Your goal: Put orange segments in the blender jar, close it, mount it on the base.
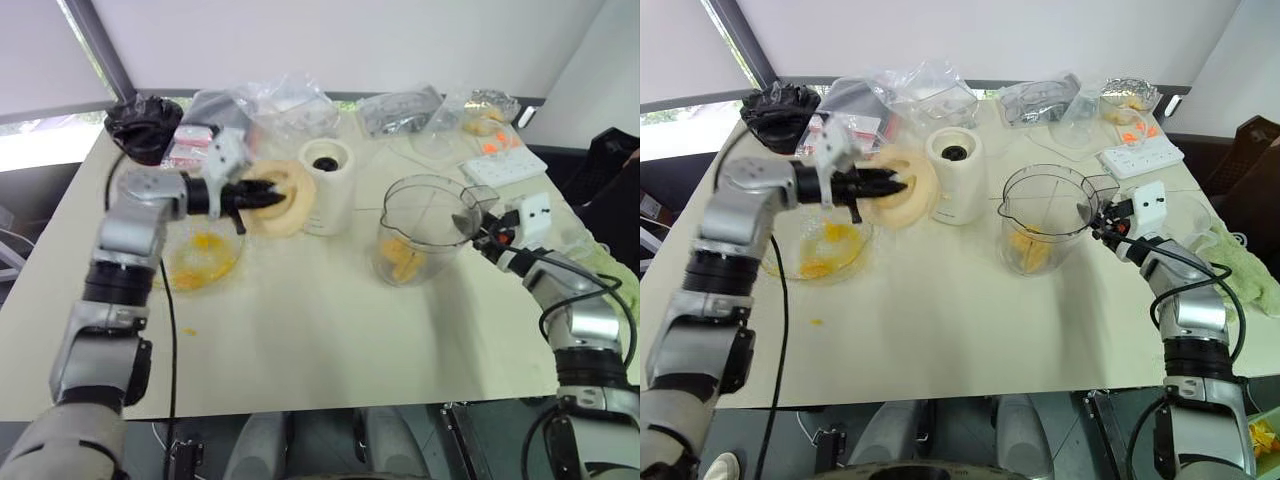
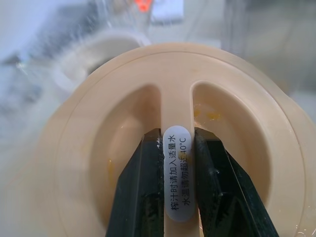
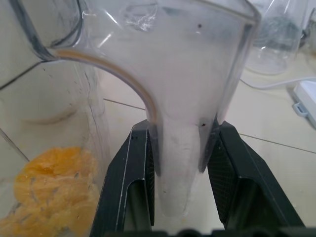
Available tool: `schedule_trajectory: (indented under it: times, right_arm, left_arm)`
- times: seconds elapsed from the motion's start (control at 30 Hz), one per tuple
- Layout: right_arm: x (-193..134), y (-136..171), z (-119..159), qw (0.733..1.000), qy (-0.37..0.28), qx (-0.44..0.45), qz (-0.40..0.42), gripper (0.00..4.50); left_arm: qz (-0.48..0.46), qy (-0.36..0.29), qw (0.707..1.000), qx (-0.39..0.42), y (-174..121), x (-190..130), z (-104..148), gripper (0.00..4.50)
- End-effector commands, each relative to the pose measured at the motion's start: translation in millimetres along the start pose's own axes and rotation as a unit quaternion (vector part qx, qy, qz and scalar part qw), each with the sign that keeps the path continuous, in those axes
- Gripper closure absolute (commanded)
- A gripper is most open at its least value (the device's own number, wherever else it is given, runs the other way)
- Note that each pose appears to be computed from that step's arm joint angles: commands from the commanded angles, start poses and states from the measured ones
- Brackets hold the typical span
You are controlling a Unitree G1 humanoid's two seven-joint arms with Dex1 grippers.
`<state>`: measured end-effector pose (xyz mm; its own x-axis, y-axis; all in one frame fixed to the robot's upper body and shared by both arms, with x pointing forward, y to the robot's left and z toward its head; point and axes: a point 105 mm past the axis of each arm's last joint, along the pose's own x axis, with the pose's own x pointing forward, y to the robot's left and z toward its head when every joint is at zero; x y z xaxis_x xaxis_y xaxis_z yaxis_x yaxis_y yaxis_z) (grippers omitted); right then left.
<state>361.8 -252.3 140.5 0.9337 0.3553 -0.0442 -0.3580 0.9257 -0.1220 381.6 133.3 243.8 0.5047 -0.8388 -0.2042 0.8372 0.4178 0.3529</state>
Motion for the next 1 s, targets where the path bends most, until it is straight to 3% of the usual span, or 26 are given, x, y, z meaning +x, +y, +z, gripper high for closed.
schedule_trajectory:
  times: [0.03, 0.27, 0.43, 0.7, 1.0]
  right_arm:
    - [3, 35, 31, 0.998, -0.059, 0.001, 0.038, 3.59]
    - [14, 103, 42, 0.992, -0.080, 0.026, 0.092, 3.59]
    - [26, 118, 27, 0.995, -0.055, 0.009, 0.082, 3.59]
    - [37, 110, 14, 0.998, -0.031, -0.046, 0.022, 3.59]
    - [42, 86, 18, 0.992, -0.027, -0.114, -0.044, 3.59]
  left_arm:
    - [-0.002, -0.058, 0.997, 0.047, 13, -13, 57, 4.23]
    - [-0.067, -0.109, 0.989, 0.079, 8, 3, 109, 4.23]
    - [-0.139, -0.141, 0.979, 0.046, -20, 32, 127, 4.23]
    - [-0.226, -0.098, 0.969, 0.031, -62, 45, 110, 4.23]
    - [-0.234, -0.046, 0.971, 0.031, -67, 31, 93, 4.23]
